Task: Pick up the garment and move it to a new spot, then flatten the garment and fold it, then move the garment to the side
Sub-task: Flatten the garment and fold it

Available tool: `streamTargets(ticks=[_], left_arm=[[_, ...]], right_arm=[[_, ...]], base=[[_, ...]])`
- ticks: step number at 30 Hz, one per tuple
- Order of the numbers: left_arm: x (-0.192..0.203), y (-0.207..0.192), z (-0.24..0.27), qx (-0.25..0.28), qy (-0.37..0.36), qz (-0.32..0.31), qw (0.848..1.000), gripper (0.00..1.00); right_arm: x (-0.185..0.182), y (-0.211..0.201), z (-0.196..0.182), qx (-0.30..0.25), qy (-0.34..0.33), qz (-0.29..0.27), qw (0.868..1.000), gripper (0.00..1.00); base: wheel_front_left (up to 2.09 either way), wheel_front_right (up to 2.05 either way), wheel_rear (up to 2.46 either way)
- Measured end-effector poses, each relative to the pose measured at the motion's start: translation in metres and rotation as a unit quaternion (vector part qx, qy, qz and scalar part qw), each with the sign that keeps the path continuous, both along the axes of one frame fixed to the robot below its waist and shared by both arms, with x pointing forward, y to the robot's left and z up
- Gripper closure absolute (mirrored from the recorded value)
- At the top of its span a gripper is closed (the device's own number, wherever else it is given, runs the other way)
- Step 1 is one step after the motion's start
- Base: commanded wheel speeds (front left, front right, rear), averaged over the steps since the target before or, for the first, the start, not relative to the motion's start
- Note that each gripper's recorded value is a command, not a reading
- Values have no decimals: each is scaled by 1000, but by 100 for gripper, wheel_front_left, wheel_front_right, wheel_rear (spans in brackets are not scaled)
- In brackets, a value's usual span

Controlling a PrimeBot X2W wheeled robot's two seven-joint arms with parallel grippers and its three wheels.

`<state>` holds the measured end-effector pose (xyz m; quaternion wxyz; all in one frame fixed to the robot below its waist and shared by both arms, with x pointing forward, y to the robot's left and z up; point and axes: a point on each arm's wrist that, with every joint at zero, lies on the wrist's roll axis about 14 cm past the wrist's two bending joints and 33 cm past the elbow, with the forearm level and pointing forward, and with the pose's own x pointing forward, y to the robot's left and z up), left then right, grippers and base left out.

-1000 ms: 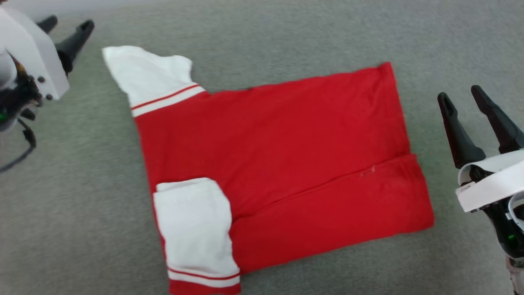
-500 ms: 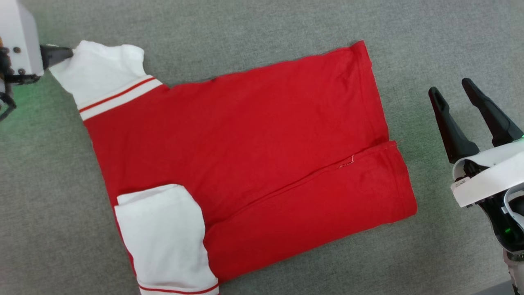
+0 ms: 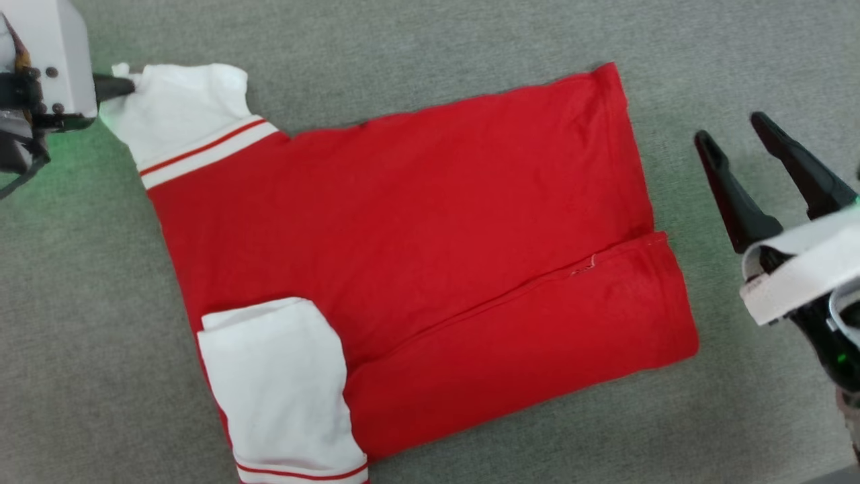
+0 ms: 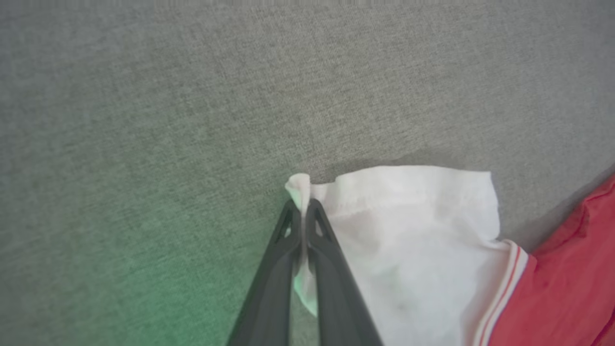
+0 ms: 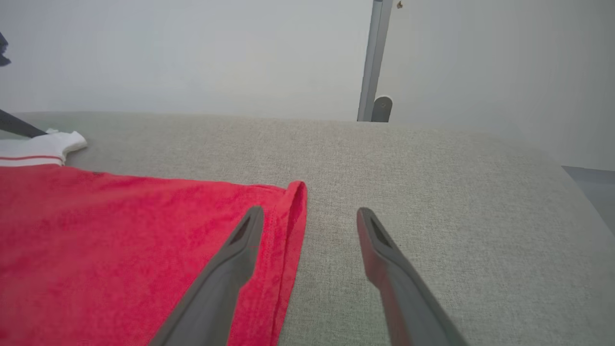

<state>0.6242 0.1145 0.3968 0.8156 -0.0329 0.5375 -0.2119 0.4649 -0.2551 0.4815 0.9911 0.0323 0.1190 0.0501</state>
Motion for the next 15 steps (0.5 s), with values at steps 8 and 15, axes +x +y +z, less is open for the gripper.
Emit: streamTargets(ticks=[8,15], left_arm=[[4,-4,0,-12,-21,-11,1000,100],[4,-8,3,-24,-37,-22,999,100]], right_arm=[[44,31,-14,-56,107,96,988,0],[63,39,-67,-84,290,135,944,0]], base=[[0,0,0],[0,0,0]])
